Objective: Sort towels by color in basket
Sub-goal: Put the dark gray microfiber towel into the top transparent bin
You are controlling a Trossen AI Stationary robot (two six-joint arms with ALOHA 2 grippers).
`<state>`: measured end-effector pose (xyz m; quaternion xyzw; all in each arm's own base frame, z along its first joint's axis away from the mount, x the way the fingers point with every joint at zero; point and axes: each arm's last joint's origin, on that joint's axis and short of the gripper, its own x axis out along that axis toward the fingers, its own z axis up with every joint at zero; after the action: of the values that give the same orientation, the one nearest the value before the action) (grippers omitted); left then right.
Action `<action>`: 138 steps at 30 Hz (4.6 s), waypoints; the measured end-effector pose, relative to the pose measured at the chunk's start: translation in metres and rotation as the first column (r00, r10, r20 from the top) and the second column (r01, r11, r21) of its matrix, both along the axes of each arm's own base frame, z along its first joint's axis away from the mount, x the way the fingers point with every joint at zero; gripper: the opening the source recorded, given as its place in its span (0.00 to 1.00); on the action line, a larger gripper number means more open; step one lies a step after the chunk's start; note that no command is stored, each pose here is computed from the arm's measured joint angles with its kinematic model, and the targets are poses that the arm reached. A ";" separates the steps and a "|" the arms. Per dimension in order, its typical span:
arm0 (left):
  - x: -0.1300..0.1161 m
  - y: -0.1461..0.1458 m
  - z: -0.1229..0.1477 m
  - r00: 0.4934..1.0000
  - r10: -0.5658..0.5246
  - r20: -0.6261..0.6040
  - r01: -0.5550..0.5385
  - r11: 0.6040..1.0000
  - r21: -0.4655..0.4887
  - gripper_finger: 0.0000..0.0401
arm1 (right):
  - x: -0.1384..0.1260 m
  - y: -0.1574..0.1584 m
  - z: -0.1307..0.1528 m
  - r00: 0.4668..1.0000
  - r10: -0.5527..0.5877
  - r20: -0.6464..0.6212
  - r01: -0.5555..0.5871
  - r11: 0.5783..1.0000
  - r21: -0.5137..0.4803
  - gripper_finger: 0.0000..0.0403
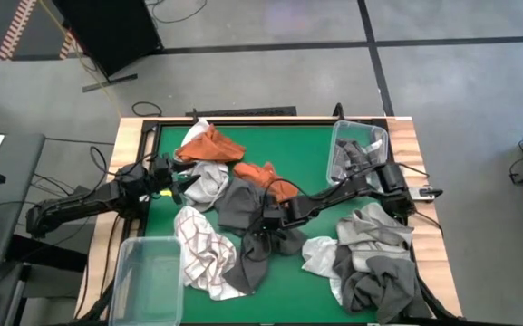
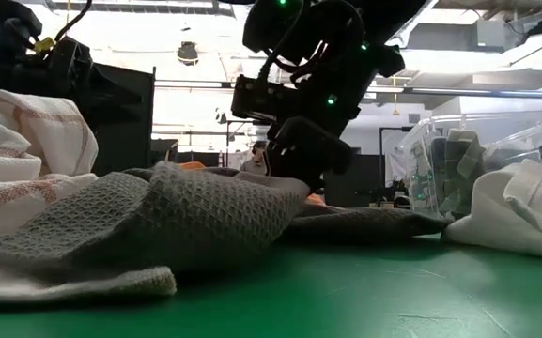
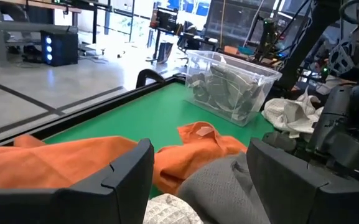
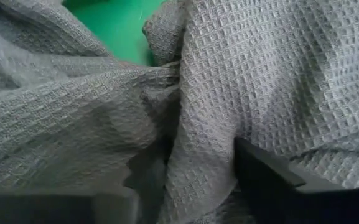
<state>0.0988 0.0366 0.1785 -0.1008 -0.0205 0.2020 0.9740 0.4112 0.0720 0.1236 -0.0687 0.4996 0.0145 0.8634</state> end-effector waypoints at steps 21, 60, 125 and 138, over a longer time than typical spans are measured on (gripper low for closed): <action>0.000 0.000 0.003 0.999 0.000 0.036 0.001 1.000 -0.012 0.61 | -0.056 0.038 0.129 0.969 0.051 0.243 0.007 0.973 -0.231 0.07; 0.000 0.000 -0.002 1.000 0.001 -0.007 -0.001 0.999 -0.053 0.61 | -0.252 -0.039 0.334 0.576 -0.309 0.756 0.806 0.367 -0.464 0.07; 0.000 0.000 -0.005 1.000 0.002 -0.017 -0.004 0.994 -0.109 0.61 | -0.289 -0.137 0.141 0.680 -0.730 -0.064 0.707 0.676 -0.207 0.08; 0.000 0.000 -0.005 1.000 0.002 -0.017 -0.003 0.994 -0.107 0.61 | -0.279 -0.165 0.104 0.633 -0.732 -0.253 0.740 0.668 -0.080 0.12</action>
<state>0.0985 0.0365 0.1736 -0.1511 -0.0015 0.2049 0.9670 0.1321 -0.0930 0.2274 0.1571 0.5940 -0.3214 0.7205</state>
